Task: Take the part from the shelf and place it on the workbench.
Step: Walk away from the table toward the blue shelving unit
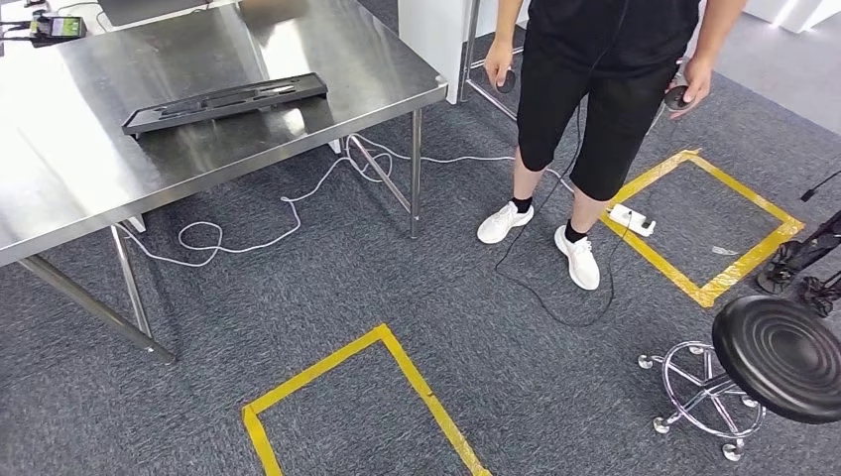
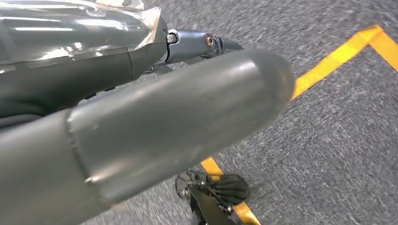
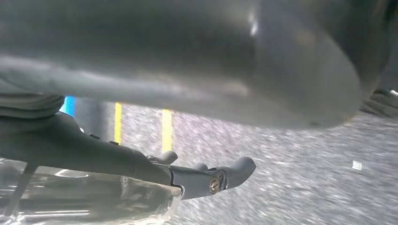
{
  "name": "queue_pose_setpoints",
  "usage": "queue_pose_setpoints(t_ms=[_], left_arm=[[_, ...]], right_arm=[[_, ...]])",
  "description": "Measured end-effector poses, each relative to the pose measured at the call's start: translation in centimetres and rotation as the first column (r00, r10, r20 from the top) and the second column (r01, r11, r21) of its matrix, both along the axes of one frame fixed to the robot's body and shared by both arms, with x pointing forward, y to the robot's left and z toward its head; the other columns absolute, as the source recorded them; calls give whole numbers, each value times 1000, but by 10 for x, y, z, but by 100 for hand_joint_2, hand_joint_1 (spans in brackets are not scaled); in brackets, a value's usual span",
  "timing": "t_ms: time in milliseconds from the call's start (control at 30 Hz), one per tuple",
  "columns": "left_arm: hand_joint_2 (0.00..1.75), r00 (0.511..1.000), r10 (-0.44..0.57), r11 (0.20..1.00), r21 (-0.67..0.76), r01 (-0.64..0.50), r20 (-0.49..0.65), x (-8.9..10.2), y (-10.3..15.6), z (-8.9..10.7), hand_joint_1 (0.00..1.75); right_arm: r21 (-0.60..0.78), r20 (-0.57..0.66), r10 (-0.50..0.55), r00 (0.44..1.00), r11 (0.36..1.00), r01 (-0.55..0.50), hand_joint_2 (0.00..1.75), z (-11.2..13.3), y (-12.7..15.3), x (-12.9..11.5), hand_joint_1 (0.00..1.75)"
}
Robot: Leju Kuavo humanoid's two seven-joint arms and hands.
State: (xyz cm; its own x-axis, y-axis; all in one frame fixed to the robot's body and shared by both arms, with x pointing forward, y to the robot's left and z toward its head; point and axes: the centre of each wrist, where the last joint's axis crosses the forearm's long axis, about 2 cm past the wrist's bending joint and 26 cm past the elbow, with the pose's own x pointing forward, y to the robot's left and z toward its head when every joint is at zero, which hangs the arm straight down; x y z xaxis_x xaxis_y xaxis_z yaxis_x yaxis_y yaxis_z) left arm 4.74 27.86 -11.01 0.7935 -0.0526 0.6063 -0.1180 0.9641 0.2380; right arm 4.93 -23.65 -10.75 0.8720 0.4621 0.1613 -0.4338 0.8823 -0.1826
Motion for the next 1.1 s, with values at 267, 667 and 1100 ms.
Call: queue_pose_setpoints(t_ms=[267,667,1100], left_arm=[[0,994,-102,995,-14,103,39,3,-4,0,0],[0,999,-38,998,42,39,-23,-1,11,0,0],[0,995,-36,998,-57,41,90,0,1,0,0]], right_arm=[[3,22,63,998,998,-64,0,1,3,5,0],[54,9,137,990,989,-138,0,3,20,3,0],[34,46,181,982,983,-183,0,4,20,11,0]])
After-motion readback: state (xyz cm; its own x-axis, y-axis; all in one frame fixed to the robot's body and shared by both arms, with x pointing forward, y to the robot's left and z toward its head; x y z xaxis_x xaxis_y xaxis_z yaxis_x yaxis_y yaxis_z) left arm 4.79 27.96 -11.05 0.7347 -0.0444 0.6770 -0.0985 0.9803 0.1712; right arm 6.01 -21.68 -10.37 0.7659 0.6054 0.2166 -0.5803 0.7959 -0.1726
